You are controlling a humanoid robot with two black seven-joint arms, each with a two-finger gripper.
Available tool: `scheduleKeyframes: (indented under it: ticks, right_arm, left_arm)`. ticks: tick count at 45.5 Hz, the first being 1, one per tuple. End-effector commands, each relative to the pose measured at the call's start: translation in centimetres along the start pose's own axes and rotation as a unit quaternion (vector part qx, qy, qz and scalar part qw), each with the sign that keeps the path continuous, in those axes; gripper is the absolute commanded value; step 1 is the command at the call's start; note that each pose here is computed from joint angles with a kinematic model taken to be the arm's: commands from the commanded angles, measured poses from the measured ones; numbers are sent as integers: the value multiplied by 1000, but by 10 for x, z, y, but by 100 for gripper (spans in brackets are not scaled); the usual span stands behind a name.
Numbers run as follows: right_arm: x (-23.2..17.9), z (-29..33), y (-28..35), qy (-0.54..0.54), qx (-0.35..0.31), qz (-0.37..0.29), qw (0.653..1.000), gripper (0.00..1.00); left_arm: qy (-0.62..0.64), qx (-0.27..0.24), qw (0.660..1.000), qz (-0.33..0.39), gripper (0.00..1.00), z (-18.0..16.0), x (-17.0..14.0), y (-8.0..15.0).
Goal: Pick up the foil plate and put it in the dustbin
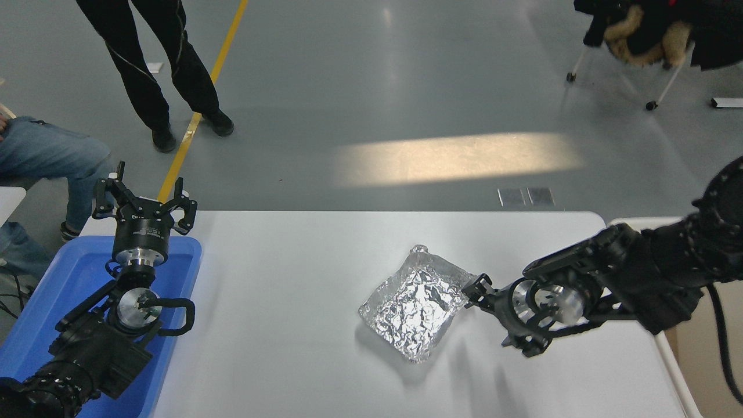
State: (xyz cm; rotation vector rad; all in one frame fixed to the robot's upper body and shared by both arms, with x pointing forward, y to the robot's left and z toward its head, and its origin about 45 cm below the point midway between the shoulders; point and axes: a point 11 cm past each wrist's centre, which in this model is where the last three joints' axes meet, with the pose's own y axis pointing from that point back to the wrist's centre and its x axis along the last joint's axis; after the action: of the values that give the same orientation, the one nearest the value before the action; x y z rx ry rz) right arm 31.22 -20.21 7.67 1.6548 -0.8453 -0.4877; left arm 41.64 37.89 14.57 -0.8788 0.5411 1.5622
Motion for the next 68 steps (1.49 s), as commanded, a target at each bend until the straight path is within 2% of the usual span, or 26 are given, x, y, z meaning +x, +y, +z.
scheduleKeyframes:
  ticks: [1, 5, 8, 14, 16, 20, 24, 25, 47, 68]
  right_arm:
    - [-16, -5, -24, -24, 17, 5, 1000, 93]
    - [-20, -14, -23, -30, 28, -1, 999, 88]
    - [-19, -18, -25, -36, 35, 1, 999, 79]
    - [-24, -23, -33, -38, 42, 3, 998, 76]
    - [-22, -22, -35, -40, 43, 5, 998, 72]
    - [-22, -21, -36, -39, 43, 4, 998, 47]
    - [-24, -21, -36, -33, 43, -1, 999, 2]
    - [-24, -21, -36, -31, 44, -3, 999, 0]
    - [-37, -46, -9, 25, 59, -18, 998, 0]
    - [31, -64, 183, 146, 73, 3, 987, 0]
  left_arm:
    - [0, 0, 1000, 1, 99, 0, 0, 0]
    - [0, 0, 1000, 0, 99, 0, 0, 0]
    - [0, 0, 1000, 1, 99, 0, 0, 0]
    - [0, 0, 1000, 0, 99, 0, 0, 0]
    - [0, 0, 1000, 0, 99, 0, 0, 0]
    - [0, 0, 1000, 0, 99, 0, 0, 0]
    - [0, 0, 1000, 0, 99, 0, 0, 0]
    - [0, 0, 1000, 0, 99, 0, 0, 0]
    - [0, 0, 1000, 0, 99, 0, 0, 0]
    - [0, 0, 1000, 1, 99, 0, 0, 0]
